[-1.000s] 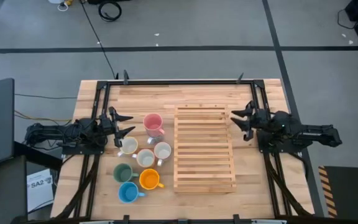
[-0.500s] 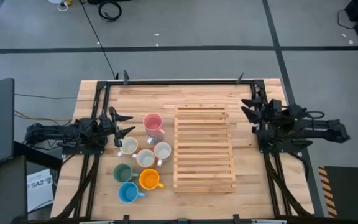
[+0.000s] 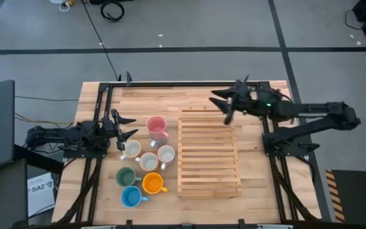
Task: Place coffee mugs
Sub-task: Put the pink mug on the shelf
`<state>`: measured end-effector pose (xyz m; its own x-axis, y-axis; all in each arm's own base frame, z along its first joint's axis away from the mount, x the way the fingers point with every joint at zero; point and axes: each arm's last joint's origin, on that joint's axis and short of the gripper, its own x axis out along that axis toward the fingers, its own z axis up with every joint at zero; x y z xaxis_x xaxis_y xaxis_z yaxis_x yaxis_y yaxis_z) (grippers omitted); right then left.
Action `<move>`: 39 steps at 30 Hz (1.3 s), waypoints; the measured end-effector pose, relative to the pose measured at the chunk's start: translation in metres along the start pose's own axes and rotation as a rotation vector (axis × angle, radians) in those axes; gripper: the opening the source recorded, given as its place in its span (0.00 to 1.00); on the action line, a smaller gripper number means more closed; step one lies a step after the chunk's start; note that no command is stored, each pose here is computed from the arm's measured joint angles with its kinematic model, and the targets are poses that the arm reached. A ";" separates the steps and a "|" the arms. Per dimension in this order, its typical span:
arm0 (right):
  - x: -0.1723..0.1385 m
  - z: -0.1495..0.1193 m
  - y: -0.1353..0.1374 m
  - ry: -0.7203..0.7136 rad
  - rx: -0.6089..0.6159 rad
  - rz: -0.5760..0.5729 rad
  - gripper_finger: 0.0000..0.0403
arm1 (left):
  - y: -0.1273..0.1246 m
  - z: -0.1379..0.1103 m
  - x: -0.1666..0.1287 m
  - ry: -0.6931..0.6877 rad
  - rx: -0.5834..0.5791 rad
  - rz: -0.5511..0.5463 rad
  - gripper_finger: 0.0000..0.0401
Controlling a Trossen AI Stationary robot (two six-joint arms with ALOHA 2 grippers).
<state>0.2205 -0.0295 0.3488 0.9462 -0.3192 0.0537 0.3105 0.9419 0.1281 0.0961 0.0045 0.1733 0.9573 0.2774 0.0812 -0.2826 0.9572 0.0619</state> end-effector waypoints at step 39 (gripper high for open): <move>0.155 -0.052 0.144 0.484 -0.089 -0.014 0.40 | 0.000 0.000 0.000 0.001 0.001 0.000 0.56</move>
<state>0.4168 0.0620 0.3244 0.8693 -0.2663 -0.4163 0.3099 0.9500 0.0394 0.0961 0.0045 0.1733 0.9574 0.2773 0.0805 -0.2825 0.9572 0.0628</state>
